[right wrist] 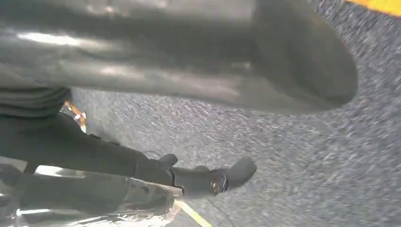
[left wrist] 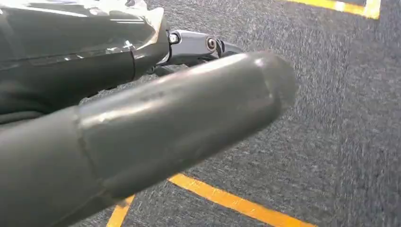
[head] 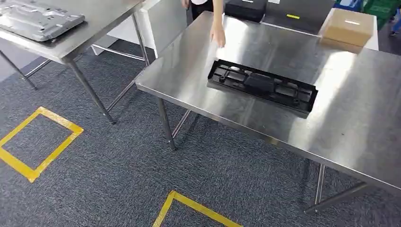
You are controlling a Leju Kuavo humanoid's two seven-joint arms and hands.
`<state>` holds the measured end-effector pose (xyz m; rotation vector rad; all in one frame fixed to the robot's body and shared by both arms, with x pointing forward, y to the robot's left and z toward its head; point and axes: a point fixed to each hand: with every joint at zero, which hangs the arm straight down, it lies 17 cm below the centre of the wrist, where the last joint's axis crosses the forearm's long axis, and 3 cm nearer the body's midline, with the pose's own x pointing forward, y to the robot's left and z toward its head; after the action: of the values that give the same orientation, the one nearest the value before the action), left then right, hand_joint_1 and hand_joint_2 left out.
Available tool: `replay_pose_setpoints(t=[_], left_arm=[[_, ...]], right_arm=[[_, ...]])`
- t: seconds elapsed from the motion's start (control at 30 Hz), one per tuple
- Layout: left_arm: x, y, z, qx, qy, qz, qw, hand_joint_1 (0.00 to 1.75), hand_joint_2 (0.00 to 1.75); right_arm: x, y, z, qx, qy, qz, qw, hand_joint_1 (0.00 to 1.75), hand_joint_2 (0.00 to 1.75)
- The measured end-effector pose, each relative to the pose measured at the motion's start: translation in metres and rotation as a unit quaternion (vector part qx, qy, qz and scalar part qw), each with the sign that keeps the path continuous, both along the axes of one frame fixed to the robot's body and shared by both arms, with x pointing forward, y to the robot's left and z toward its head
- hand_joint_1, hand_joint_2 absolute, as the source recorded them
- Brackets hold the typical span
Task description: Take the parts from the cabinet and place them on the table.
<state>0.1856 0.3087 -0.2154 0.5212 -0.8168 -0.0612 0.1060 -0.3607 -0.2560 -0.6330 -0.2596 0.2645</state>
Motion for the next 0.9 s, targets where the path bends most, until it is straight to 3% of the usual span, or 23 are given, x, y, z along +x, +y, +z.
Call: replay_pose_setpoints(t=[0.1,0.13,0.9], left_arm=[[-0.0003,0.0005,-0.0001,0.001,0.0,0.001,1.0,0.0,0.0],[-0.0005,0.0004,-0.0001,0.001,0.001,0.0,1.0,0.0,0.0],[0.0057,-0.0055,-0.0033,-0.024,0.007,-0.005,1.0,0.0,0.0]], right_arm=[[-0.0024,0.0001,-0.0004,0.0,0.002,0.001,1.0,0.0,0.0],[-0.0023,0.0008,-0.0005,0.0,0.003,0.0,1.0,0.0,1.75],[-0.0068,0.0013,-0.0014,-0.002,0.014,-0.002,1.0,0.0,1.75]])
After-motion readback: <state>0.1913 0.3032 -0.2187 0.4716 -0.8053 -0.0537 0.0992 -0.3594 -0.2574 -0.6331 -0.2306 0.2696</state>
